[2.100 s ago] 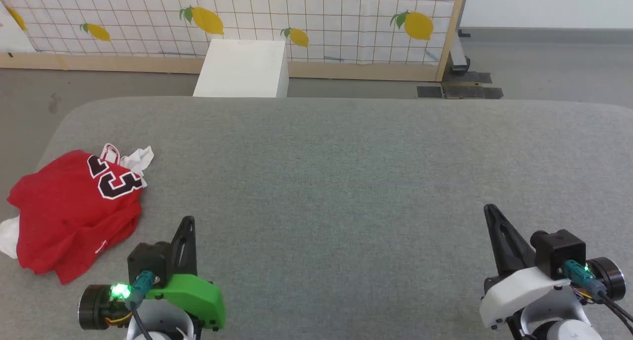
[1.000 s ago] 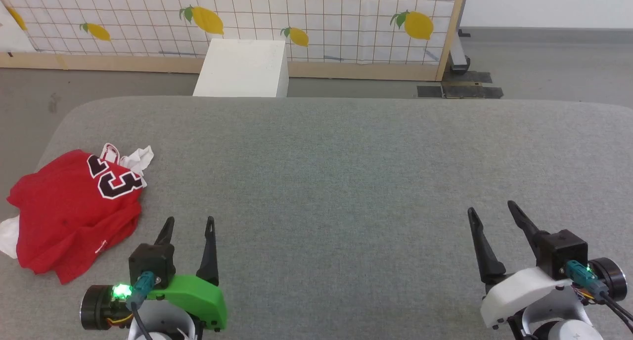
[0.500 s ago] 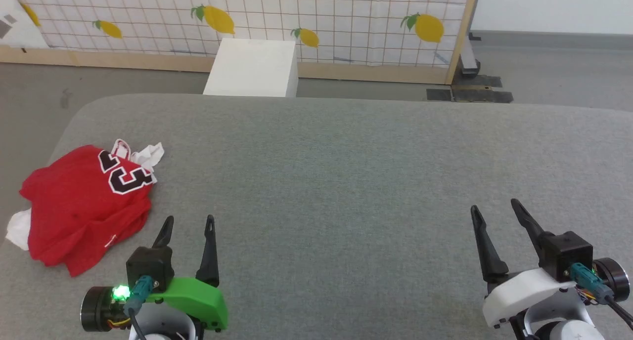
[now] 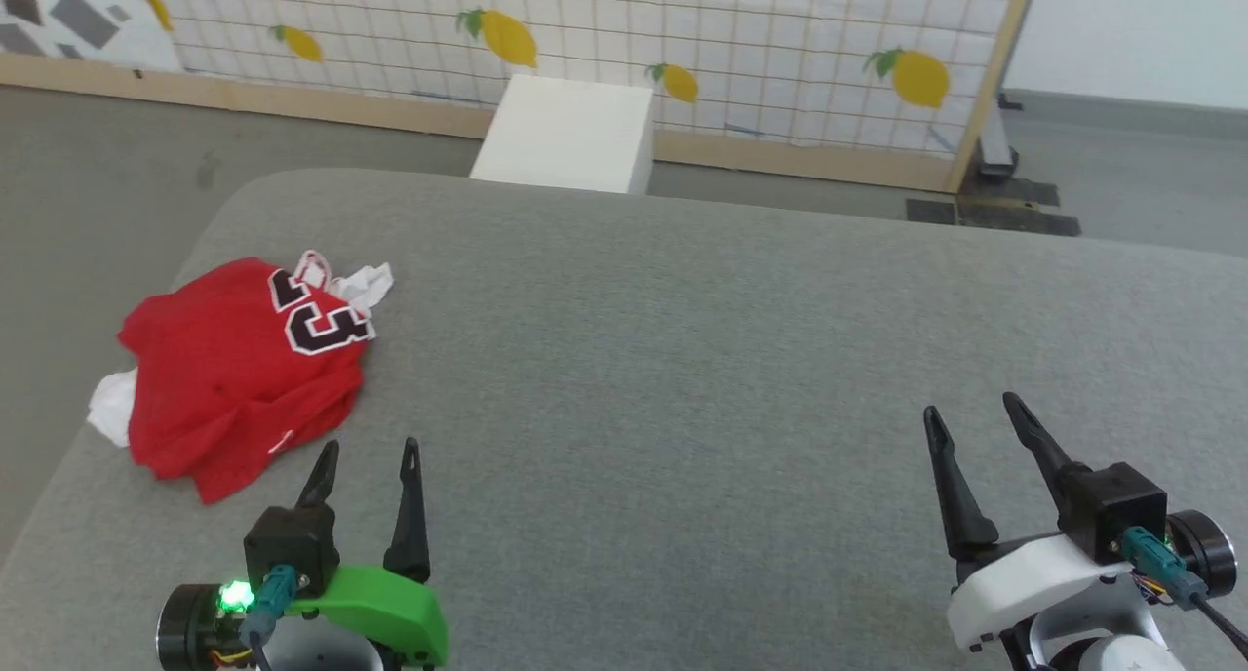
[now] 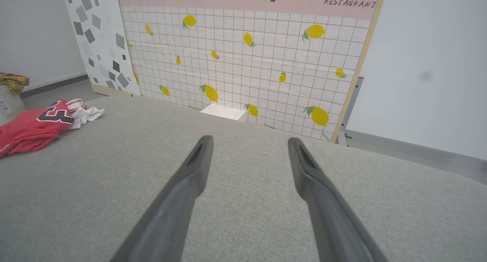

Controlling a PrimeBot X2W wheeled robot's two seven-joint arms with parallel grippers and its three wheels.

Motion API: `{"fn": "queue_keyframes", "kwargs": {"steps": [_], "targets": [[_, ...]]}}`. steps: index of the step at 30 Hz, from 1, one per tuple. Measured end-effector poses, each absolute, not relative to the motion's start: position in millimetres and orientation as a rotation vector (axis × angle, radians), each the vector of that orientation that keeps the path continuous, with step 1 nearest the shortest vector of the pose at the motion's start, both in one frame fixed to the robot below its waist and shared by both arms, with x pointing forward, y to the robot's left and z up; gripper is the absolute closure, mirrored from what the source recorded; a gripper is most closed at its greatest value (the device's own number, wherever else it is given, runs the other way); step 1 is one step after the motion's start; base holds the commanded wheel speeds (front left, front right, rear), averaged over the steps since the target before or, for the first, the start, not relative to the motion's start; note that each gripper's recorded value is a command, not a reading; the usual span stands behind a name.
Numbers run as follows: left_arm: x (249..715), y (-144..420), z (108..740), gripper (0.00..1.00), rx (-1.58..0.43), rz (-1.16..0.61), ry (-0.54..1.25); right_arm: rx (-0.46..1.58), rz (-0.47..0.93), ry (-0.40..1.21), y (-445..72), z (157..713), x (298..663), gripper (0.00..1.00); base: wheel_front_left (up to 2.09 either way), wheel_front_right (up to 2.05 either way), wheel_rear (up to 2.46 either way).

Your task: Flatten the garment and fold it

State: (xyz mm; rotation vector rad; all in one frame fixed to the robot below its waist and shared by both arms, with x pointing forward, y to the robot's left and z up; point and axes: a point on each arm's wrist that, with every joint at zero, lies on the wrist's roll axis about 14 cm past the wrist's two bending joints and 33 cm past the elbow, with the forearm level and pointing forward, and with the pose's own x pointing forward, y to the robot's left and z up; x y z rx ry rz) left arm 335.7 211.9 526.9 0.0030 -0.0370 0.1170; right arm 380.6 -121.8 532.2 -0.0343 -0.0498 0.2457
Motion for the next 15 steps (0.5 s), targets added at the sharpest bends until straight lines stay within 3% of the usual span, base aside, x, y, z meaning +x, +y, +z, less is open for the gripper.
{"fn": "queue_keyframes", "kwargs": {"steps": [15], "targets": [[299,248,531,0.0,-0.005,0.248,-0.076,-0.027,0.39,-0.079,-72,536,385,0.0,0.0,0.0,0.0]]}}
